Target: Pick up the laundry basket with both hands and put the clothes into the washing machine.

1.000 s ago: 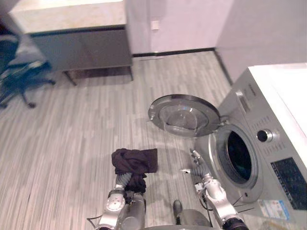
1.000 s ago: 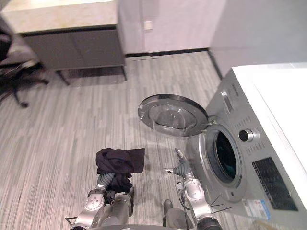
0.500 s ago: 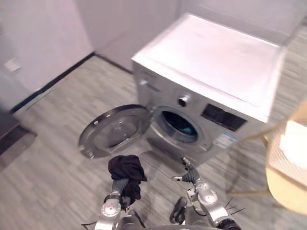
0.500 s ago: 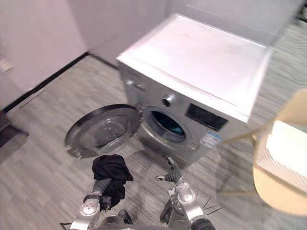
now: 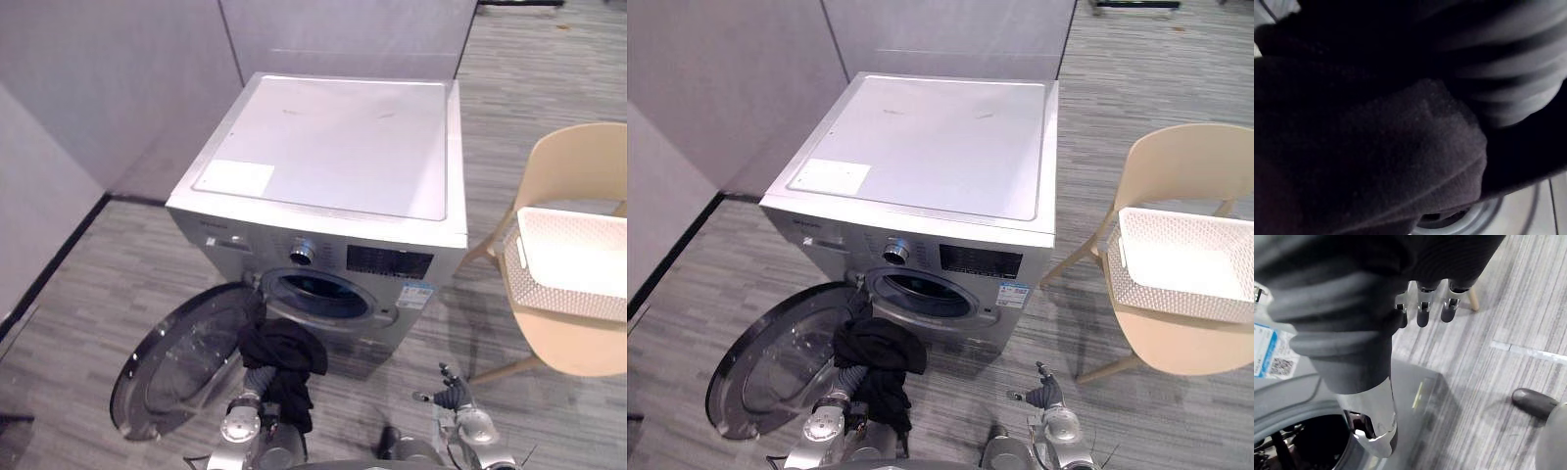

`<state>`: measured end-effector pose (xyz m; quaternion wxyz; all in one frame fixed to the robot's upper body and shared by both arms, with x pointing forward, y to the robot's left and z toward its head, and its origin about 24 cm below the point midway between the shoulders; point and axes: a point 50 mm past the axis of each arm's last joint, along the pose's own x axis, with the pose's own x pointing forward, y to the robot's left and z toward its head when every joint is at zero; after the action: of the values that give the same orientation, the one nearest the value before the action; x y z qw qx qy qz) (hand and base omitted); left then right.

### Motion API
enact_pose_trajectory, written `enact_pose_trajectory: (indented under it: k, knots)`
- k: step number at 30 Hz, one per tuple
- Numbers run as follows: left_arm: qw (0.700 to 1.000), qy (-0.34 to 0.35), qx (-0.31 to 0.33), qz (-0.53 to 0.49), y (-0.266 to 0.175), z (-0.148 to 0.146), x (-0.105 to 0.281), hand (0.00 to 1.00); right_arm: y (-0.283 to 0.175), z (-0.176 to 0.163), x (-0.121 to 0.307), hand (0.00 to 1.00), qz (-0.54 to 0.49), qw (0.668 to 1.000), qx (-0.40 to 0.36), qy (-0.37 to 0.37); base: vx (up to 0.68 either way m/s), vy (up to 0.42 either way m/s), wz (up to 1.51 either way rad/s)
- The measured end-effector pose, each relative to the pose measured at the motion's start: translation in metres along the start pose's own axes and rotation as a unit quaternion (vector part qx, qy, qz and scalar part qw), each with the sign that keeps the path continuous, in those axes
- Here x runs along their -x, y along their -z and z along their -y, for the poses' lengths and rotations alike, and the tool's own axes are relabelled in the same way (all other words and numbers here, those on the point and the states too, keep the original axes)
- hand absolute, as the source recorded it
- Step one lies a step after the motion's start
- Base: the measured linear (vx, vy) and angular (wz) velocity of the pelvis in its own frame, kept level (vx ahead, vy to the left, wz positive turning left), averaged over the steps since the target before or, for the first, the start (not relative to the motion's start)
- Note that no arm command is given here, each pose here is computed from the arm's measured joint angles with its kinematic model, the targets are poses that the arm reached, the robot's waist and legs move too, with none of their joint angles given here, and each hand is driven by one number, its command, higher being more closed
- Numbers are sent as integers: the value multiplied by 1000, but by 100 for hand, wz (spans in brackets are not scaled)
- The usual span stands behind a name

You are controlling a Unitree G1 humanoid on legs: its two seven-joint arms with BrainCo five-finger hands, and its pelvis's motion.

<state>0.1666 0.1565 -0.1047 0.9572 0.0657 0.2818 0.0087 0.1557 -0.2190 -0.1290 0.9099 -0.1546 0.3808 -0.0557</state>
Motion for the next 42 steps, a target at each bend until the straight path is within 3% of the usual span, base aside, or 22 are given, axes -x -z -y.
enact_pose_trajectory:
  k: [7,12,18,22,28,31,38,40,41,42]
  knots:
    - [998,-11,-27,50,-31,-14,-17,100,-52,-28,2,0,115,992,30,-41,-9,131,-1]
    - [985,-55,-1,161,-101,-29,-36,100,-122,-22,-9,0,212,977,29,-23,-235,50,-21]
    - [950,-99,43,294,-198,-39,-47,100,-218,-16,6,0,360,933,-1,1,-172,55,-35]
    - [895,-123,85,421,-277,-47,-25,100,-275,-12,46,0,481,874,-60,10,-129,5,-36]
    - [821,-162,111,536,-355,-66,11,100,-290,0,80,0,549,828,-108,25,-27,-89,-21]
    - [760,-185,106,613,-413,-84,49,100,-293,7,99,0,583,801,-131,30,7,-82,-5]
    - [636,-205,113,735,-500,-97,141,100,-291,7,113,0,608,779,-152,18,40,-55,-6]
    - [621,-210,119,746,-508,-96,153,100,-288,8,117,0,613,775,-154,17,38,-35,-1]
    - [611,-217,126,751,-512,-98,160,0,-287,8,118,0,616,772,-153,15,35,-31,-1]
    - [606,-223,131,752,-515,-99,163,0,-287,8,118,0,617,772,-153,15,31,-31,0]
